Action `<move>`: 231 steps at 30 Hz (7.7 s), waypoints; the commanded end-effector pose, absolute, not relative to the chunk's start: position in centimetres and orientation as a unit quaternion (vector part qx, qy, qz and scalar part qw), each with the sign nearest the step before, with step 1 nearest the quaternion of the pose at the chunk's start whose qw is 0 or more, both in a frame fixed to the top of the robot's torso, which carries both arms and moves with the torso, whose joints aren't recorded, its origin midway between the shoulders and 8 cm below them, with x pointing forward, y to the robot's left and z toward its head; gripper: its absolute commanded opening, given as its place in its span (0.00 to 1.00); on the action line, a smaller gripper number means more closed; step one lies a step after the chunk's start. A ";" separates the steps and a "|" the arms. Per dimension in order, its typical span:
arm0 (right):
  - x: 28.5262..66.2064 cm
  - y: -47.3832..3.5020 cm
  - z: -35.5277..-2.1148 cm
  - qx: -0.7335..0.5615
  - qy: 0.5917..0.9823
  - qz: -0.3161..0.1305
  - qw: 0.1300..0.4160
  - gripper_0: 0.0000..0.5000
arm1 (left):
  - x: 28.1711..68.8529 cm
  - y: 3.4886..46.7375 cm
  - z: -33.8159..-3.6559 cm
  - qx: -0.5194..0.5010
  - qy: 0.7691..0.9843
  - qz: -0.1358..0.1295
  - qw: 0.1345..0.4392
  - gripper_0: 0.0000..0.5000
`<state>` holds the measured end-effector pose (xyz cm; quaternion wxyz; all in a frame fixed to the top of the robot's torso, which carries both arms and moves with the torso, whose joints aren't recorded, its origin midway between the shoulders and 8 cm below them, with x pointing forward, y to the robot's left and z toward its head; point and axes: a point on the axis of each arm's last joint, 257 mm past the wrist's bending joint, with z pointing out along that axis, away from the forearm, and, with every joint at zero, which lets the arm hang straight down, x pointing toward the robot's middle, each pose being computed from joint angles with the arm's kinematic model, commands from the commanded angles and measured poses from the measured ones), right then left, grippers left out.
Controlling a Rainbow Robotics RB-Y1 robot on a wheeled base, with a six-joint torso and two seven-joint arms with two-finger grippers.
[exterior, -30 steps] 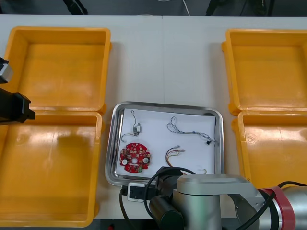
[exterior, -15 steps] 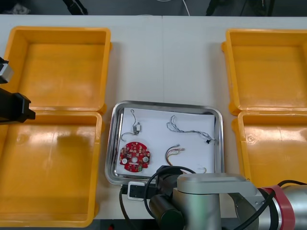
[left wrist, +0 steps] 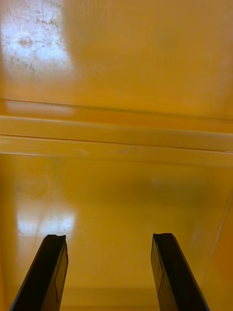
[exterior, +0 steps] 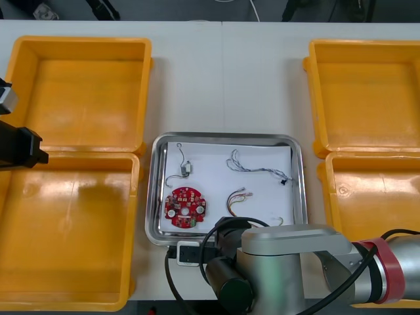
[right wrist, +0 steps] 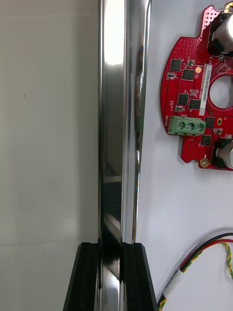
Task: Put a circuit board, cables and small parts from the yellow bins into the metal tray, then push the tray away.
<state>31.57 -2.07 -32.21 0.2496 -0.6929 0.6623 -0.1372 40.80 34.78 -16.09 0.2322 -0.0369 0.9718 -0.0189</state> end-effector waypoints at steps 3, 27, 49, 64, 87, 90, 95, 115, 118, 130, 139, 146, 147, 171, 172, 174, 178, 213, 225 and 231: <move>33.4 -2.5 -31.1 -0.685 0.662 -0.153 0.264 0.00 | 40.9 36.0 -14.3 -0.008 0.968 0.004 0.252 1.00; 40.3 -3.8 -28.8 -0.663 0.660 -0.208 0.286 0.00 | 40.9 36.0 -14.3 -0.008 0.968 0.004 0.252 1.00; 45.3 -4.6 -26.0 -0.650 0.662 -0.236 0.290 0.00 | 40.9 36.0 -14.3 -0.008 0.968 0.004 0.252 1.00; 47.4 -3.4 -23.9 -0.652 0.645 -0.246 0.314 0.00 | 40.9 36.0 -14.3 -0.008 0.968 0.004 0.252 1.00; 51.1 -2.8 -21.9 -0.641 0.640 -0.267 0.330 0.00 | 40.9 36.0 -14.3 -0.008 0.968 0.004 0.252 1.00; 51.4 -2.5 -21.7 -0.640 0.641 -0.266 0.330 0.00 | 40.9 36.0 -14.3 -0.008 0.968 0.004 0.252 1.00; 52.0 -1.9 -21.1 -0.639 0.644 -0.260 0.330 0.00 | 40.9 36.0 -14.3 -0.008 0.968 0.004 0.252 1.00; 53.0 -0.3 -20.4 -0.643 0.634 -0.259 0.342 0.00 | 40.9 36.0 -14.3 -0.008 0.968 0.004 0.252 1.00; 53.5 -0.6 -20.3 -0.642 0.632 -0.265 0.343 0.00 | 40.9 36.0 -14.3 -0.008 0.968 0.004 0.252 1.00; 55.9 -0.7 -19.4 -0.634 0.631 -0.283 0.347 0.00 | 40.9 36.0 -14.3 -0.008 0.968 0.004 0.252 1.00; 56.8 -0.2 -18.6 -0.636 0.622 -0.284 0.359 0.00 | 40.9 36.0 -14.3 -0.008 0.968 0.004 0.252 1.00; 57.5 0.3 -18.2 -0.640 0.610 -0.287 0.370 0.00 | 40.9 36.0 -14.3 -0.008 0.968 0.004 0.252 1.00; 57.5 0.3 -18.1 -0.639 0.609 -0.286 0.372 0.00 | 40.9 36.0 -14.3 -0.008 0.968 0.004 0.252 1.00; 60.2 -1.5 -17.4 -0.648 0.587 -0.293 0.387 0.00 | 40.9 36.0 -14.3 -0.008 0.968 0.004 0.252 1.00; 60.2 -1.6 -17.4 -0.648 0.586 -0.293 0.387 0.00 | 40.9 36.0 -14.3 -0.008 0.968 0.004 0.252 1.00; 60.5 -1.8 -17.3 -0.647 0.586 -0.293 0.389 0.00 | 40.9 36.0 -14.3 -0.008 0.968 0.004 0.252 1.00; 61.0 -2.3 -17.2 -0.645 0.587 -0.294 0.391 0.00 | 40.9 36.0 -14.3 -0.008 0.968 0.004 0.252 1.00; 62.7 -2.5 -16.9 -0.634 0.593 -0.293 0.400 1.00 | 40.9 36.0 -14.3 -0.008 0.968 0.004 0.252 1.00; 62.3 -1.3 -15.8 -0.621 0.614 -0.268 0.407 1.00 | 40.9 36.0 -14.3 -0.008 0.968 0.004 0.252 1.00; 60.9 -0.6 -14.9 -0.615 0.626 -0.266 0.399 1.00 | 40.9 36.0 -14.3 -0.008 0.968 0.004 0.252 1.00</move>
